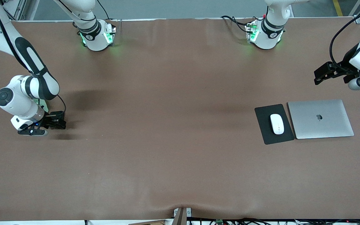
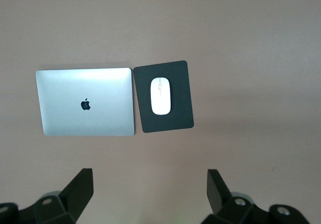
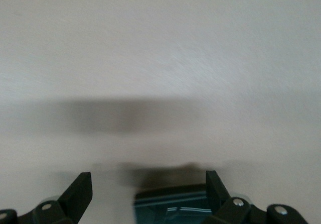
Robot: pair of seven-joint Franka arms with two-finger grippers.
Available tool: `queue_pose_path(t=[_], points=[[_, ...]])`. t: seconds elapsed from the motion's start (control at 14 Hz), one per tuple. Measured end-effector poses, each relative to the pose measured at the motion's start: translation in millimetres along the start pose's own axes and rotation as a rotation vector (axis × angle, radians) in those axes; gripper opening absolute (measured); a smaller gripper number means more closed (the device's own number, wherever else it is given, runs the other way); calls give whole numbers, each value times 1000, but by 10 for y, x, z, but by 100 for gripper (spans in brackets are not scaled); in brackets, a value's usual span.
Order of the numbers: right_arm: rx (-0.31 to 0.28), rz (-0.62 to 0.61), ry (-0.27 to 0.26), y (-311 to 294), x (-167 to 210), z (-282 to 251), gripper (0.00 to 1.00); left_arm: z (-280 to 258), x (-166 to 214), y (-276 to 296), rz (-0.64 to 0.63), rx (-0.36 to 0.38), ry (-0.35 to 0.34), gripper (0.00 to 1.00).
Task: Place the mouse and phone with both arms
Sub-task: 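Lower the phone beside the figurine and open the right gripper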
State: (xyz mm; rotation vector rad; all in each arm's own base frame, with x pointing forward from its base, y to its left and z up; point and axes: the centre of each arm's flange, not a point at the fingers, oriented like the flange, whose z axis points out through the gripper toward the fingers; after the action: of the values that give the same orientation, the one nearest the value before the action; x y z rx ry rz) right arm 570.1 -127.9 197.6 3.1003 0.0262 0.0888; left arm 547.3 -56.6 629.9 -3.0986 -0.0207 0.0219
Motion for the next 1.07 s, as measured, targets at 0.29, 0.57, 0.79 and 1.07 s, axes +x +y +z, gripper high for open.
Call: queue_pose_path(t=[0.29, 0.57, 0.79, 1.07], points=[[-21, -43, -85, -470, 430, -620, 100, 1, 0, -1, 0, 0, 0, 100], [16, -62, -93, -953, 672, -1241, 100, 1, 0, -2, 0, 0, 0, 100], [45, -81, -111, -1279, 792, -1846, 100, 1, 1, -8, -2, 0, 0, 100], [29, -96, -98, -1639, 748, -2569, 100, 2, 1, -9, -2, 0, 0, 100]])
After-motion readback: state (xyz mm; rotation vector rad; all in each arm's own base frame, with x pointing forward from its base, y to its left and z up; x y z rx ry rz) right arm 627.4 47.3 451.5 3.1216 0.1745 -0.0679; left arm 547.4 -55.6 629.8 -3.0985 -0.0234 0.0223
